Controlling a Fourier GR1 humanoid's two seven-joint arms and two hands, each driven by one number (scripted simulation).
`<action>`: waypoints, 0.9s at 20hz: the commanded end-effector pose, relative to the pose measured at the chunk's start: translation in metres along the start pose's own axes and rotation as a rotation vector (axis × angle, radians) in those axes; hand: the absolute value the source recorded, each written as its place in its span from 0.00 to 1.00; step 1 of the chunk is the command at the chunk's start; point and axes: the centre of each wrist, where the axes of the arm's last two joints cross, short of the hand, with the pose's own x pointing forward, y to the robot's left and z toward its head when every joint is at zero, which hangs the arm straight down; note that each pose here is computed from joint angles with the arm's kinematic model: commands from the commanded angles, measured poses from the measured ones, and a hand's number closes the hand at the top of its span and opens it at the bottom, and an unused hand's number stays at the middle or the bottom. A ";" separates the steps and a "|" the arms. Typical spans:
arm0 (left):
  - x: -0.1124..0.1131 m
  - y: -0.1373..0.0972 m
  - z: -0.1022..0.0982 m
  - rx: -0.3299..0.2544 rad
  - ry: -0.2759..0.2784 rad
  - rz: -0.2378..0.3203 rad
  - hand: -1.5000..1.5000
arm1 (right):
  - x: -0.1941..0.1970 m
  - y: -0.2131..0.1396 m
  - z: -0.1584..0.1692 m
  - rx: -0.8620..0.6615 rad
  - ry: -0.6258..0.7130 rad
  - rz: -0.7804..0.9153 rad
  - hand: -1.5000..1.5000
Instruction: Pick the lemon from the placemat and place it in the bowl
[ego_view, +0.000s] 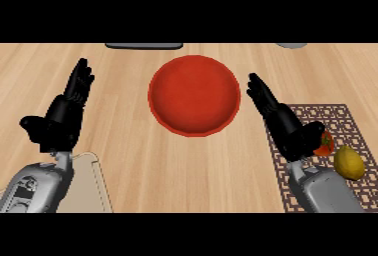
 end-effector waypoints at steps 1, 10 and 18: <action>-0.012 0.003 0.011 0.035 -0.010 0.041 0.50 | 0.017 -0.010 -0.003 0.019 -0.049 -0.011 0.00; -0.013 0.078 0.009 0.181 -0.009 0.078 0.50 | 0.012 -0.089 0.049 -0.363 -0.281 0.383 0.00; -0.011 0.072 0.015 0.132 -0.025 0.094 0.50 | 0.023 -0.095 0.126 -0.320 -0.251 0.653 0.00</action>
